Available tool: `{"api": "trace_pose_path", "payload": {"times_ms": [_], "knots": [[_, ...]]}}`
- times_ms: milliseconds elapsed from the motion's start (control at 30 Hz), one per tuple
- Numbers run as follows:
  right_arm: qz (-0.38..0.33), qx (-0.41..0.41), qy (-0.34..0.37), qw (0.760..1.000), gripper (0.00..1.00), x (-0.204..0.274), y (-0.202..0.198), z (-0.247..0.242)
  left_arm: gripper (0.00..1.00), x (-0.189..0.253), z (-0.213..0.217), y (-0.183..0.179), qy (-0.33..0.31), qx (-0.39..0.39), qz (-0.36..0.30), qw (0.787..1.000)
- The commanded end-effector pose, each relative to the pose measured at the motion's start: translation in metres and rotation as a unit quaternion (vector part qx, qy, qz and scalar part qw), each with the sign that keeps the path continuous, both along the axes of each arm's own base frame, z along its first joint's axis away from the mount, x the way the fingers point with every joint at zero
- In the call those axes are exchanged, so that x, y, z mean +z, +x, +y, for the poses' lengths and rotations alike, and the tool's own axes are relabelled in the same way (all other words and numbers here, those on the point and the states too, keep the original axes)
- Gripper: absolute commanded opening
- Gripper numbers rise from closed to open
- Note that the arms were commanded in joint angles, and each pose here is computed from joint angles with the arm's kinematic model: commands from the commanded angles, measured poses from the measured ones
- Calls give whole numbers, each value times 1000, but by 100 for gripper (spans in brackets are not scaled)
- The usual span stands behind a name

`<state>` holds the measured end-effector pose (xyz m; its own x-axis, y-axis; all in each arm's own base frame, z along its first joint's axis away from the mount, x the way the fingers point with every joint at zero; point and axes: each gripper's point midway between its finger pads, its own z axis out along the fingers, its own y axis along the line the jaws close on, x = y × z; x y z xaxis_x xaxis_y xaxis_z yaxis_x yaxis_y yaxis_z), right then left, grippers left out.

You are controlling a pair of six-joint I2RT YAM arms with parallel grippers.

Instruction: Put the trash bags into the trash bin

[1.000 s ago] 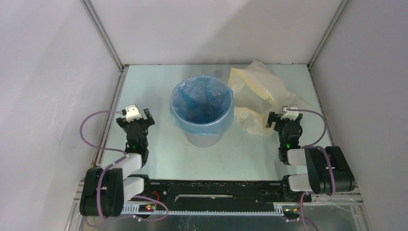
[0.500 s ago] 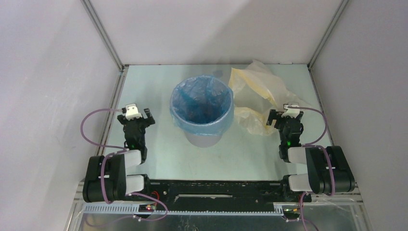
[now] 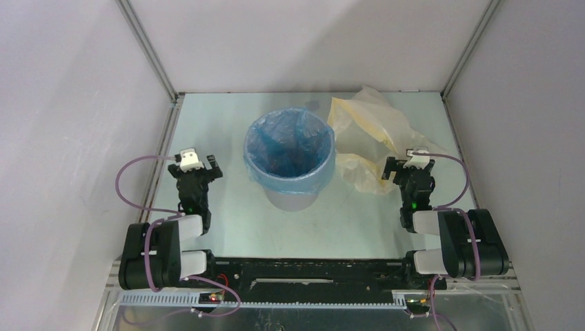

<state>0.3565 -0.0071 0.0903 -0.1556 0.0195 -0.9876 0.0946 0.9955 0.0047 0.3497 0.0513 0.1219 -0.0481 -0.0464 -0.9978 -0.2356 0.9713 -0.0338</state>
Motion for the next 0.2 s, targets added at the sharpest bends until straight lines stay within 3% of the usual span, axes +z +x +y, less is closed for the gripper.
{"api": "trace_pose_path", "payload": {"times_ms": [0, 167], "knots": [[-26, -3, 5, 1000, 100, 17, 8, -1, 100, 14, -3, 5, 12, -9, -23, 1000], [-26, -2, 5, 1000, 100, 17, 8, -1, 100, 14, -2, 5, 13, -8, -24, 1000]]}}
